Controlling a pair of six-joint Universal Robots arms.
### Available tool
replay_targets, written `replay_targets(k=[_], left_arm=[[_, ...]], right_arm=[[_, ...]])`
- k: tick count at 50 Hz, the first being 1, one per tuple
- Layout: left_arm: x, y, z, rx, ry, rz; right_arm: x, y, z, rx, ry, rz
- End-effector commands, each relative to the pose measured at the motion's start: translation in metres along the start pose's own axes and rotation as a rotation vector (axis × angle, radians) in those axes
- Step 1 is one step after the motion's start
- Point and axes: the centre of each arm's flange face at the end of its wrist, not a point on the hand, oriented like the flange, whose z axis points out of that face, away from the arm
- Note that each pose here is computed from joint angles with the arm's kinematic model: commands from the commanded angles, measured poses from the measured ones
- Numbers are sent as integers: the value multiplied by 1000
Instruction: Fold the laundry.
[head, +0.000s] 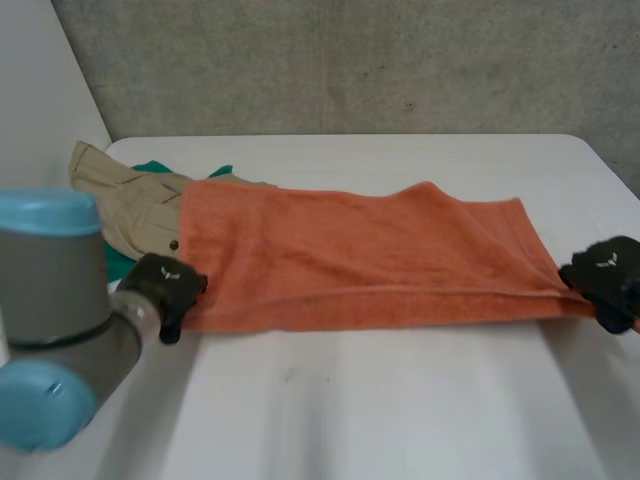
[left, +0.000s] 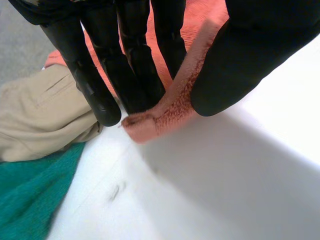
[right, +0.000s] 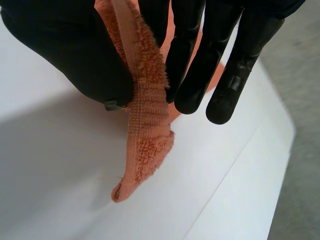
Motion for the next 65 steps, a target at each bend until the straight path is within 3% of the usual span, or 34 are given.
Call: replay_targets(k=[1,6,16,25,37,51,59,65], left_arm=[[11,26,-66,-23,28,272],[16,36,-85,-43,54,321],[5,14,-63,35,2,274],[-9,-30,24,265,-190,196],[-8,-64,111,385,-315,185],[-7,-86,171,545,-503,279],[15,-86,169,603,-496,280],[14,-95,145,647,-523,265]], right_arm=[[11,11,-47,-183,-191,-123],[10,13,-66,-235,-306,-120],[12,11,-50,-160,-257,-145],[22,4,12,-81,-107,-82],[38,-15,90,5,134,-195],[39,-20,170,53,265,-239],[59,-37,173,131,439,-174],[94,-69,129,254,540,-7]])
